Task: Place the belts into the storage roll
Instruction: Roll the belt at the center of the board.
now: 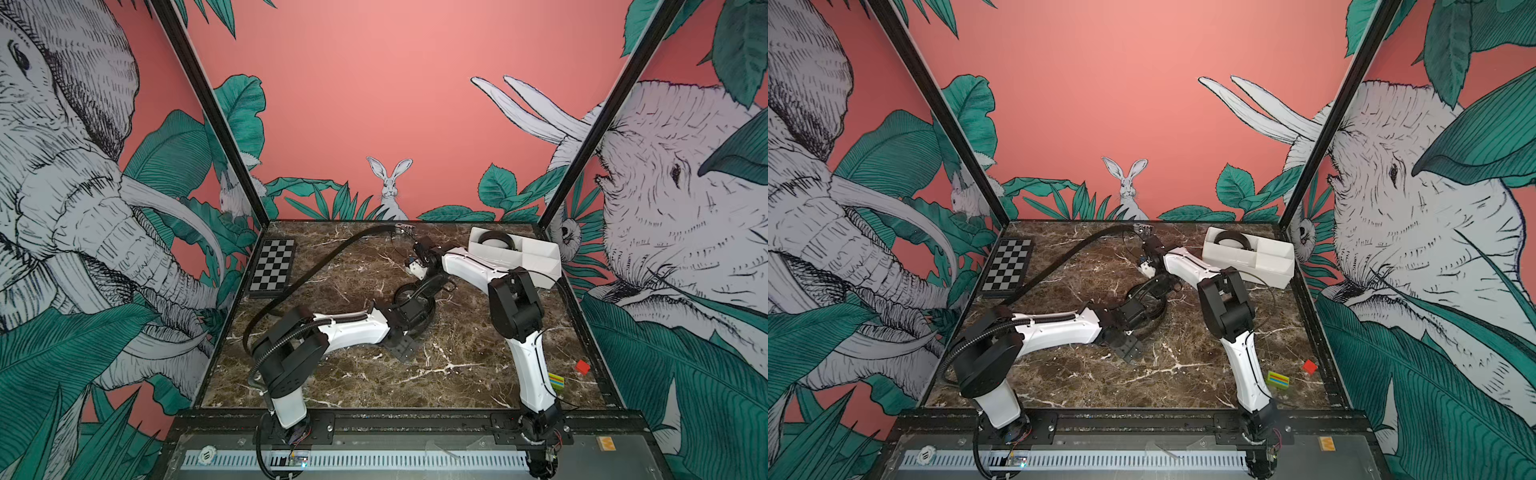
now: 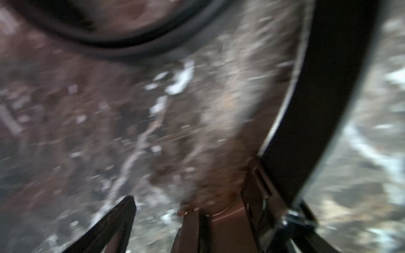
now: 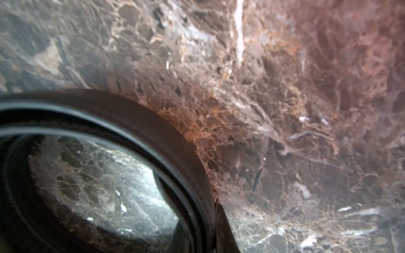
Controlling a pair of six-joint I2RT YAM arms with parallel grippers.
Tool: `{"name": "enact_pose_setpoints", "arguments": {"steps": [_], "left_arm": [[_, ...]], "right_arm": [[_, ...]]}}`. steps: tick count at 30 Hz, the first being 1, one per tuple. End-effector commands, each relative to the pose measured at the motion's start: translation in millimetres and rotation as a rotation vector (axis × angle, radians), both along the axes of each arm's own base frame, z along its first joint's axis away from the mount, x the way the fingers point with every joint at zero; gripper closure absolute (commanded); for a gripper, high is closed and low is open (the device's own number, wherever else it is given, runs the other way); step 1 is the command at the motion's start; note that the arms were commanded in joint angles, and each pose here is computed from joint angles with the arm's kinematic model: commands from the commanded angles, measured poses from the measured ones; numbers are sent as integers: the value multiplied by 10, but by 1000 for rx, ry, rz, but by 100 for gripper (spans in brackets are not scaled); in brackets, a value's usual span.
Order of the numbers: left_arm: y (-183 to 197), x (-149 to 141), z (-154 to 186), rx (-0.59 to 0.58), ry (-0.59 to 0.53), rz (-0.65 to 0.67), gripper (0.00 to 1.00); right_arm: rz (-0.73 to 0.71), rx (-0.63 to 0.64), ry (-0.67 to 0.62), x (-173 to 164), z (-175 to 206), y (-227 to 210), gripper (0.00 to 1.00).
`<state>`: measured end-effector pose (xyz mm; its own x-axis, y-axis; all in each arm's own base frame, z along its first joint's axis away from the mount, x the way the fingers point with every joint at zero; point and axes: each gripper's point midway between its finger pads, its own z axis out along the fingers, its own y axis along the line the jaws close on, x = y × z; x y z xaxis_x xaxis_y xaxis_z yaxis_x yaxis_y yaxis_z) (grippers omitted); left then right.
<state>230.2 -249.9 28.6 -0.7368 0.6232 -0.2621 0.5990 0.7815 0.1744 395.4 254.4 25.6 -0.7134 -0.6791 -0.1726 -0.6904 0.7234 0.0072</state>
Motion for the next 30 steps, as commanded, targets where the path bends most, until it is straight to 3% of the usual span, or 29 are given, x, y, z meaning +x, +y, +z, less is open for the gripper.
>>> {"name": "enact_pose_setpoints", "arguments": {"steps": [1,7,14,22,30], "left_arm": [[405,285,139,69,-97,101,3],[495,663,2,82,-118,195,2],[391,749,98,19,-146,232,1],[449,500,191,-34,-72,259,1],[272,11,289,-256,123,307,4]], "right_arm": [[3,-33,68,-216,-116,-91,100],[12,-39,82,-323,-204,-80,100],[-8,-45,99,-400,-247,-61,100],[-75,-66,113,-390,-226,-106,100],[-150,-51,142,-422,-229,-89,100]]}}
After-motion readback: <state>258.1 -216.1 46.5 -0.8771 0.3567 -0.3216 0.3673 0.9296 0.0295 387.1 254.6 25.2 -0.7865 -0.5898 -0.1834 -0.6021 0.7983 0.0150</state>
